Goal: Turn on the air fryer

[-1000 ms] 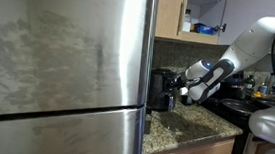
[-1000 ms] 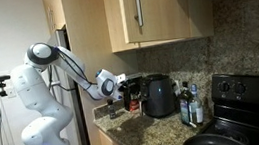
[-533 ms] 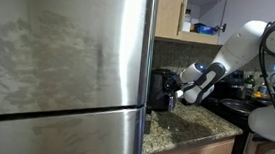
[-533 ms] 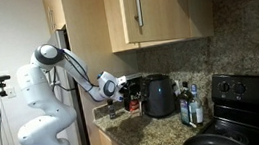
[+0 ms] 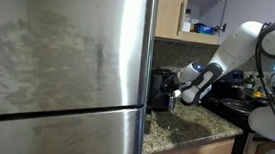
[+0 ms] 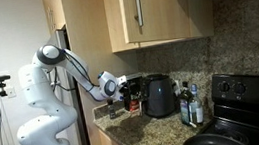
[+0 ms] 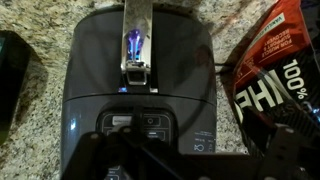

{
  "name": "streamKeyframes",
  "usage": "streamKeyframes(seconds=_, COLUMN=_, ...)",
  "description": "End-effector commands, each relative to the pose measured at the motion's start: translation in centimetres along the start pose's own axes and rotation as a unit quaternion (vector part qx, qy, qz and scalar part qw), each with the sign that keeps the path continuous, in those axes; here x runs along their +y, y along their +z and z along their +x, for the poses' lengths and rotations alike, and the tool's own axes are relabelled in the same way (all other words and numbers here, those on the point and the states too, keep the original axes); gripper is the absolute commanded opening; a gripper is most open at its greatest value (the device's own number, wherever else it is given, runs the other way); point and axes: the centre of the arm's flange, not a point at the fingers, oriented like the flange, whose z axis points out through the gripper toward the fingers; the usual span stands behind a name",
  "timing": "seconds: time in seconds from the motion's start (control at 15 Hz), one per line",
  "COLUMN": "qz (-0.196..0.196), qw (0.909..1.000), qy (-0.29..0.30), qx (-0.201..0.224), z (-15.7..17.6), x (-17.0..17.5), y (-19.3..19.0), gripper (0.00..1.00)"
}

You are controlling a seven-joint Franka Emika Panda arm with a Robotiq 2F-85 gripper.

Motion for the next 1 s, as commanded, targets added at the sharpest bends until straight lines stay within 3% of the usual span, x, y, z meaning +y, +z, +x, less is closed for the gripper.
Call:
streamKeyframes(seconds=0.0, qz=-0.012, qw=0.9999, qy=0.005, qx=0.008, z=1.1, x=-0.9, y=2.9, gripper=1.00)
streamKeyframes(seconds=0.2, qz=-0.026, qw=0.9995, qy=0.014, qx=-0.005, z=1.3, x=-0.8, y=3.8, gripper=1.00)
streamKeyframes(seconds=0.27, qz=-0.008, qw=0.9999, qy=0.008, qx=0.004, z=0.9, x=-0.5, y=1.1, gripper=1.00)
streamKeyframes(seconds=0.53, qz=-0.031, qw=0.9994, qy=0.015, qx=-0.009, z=0.8, x=-0.2, y=2.2, gripper=1.00)
streamKeyframes(seconds=0.8, qz=-0.031, qw=0.9991, qy=0.014, qx=-0.026, z=-0.2, x=-0.2, y=3.7, gripper=1.00)
streamKeyframes(seconds=0.93, qz=-0.028, qw=0.9994, qy=0.010, qx=-0.018, z=0.1, x=-0.3, y=2.3, gripper=1.00)
